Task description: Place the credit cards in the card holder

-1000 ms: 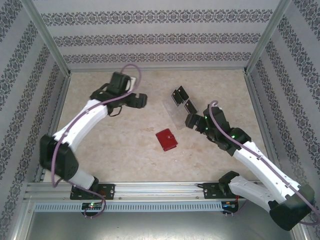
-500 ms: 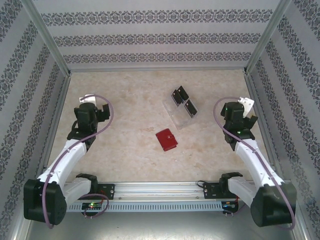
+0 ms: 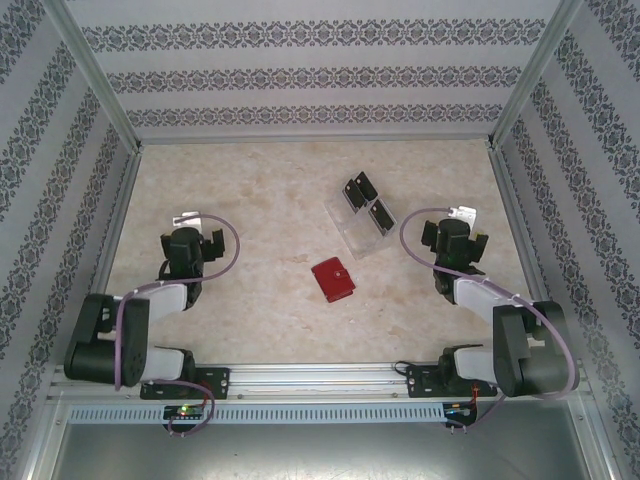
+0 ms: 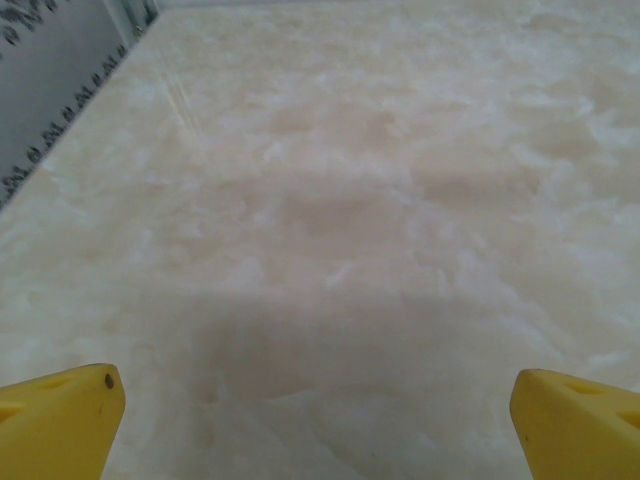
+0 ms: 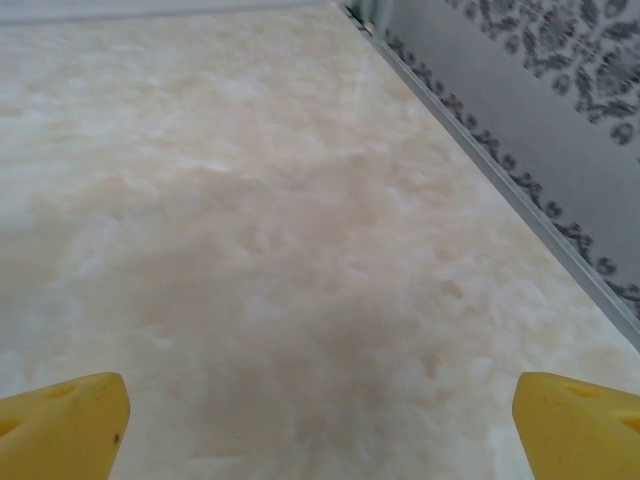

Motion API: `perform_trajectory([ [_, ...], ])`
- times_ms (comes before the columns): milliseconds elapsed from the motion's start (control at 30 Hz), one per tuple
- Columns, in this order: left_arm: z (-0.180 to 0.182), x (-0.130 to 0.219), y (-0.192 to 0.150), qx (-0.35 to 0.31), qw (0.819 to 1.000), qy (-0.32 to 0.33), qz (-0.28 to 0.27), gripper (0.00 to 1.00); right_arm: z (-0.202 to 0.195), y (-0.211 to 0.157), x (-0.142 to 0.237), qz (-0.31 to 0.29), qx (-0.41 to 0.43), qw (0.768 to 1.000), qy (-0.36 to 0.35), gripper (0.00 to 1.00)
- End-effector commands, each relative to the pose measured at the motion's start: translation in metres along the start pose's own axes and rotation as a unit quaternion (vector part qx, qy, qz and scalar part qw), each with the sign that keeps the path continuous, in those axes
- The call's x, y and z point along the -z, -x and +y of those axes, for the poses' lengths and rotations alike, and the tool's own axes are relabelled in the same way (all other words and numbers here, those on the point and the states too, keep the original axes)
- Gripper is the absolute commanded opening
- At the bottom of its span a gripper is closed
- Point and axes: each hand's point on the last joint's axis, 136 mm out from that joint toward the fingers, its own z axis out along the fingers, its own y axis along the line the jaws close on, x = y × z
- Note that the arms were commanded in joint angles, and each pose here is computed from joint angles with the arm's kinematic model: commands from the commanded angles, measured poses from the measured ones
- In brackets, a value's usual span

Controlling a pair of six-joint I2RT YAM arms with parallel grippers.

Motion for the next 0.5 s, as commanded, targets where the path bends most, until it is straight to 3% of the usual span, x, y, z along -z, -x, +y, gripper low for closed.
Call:
perform_trajectory([
  [0,-0.008,-0.012,0.034,0.013,0.997,-0.021,-0.069,1.0,0.02,0.027,-0.002,-0.053,0.009,0.997,0.053,0.98],
  [100,-0.022,-0.024,0.019,-0.002,0.996,-0.051,-0.068,1.0,0.036,0.032,0.002,-0.098,0.017,0.99,0.104,0.98],
  [200,-0.024,-0.024,0.02,0.0,0.996,-0.058,-0.071,1.0,0.044,0.014,-0.003,-0.136,0.019,0.983,0.119,0.98],
  [233,-0.023,-0.025,0.021,0.0,0.996,-0.059,-0.072,1.0,0.048,0.012,-0.008,-0.135,0.024,0.983,0.118,0.98],
  [300,-0.024,-0.026,0.02,0.002,0.996,-0.063,-0.067,1.0,0.05,0.013,-0.018,-0.067,0.025,0.989,0.129,0.98],
  [367,-0.024,-0.026,0.019,0.005,0.996,-0.069,-0.064,1.0,0.045,0.018,-0.021,-0.099,0.001,0.985,0.139,0.98],
  [467,-0.024,-0.026,0.02,0.005,0.995,-0.069,-0.065,1.0,0.048,0.016,-0.017,-0.087,0.022,0.988,0.124,0.98],
])
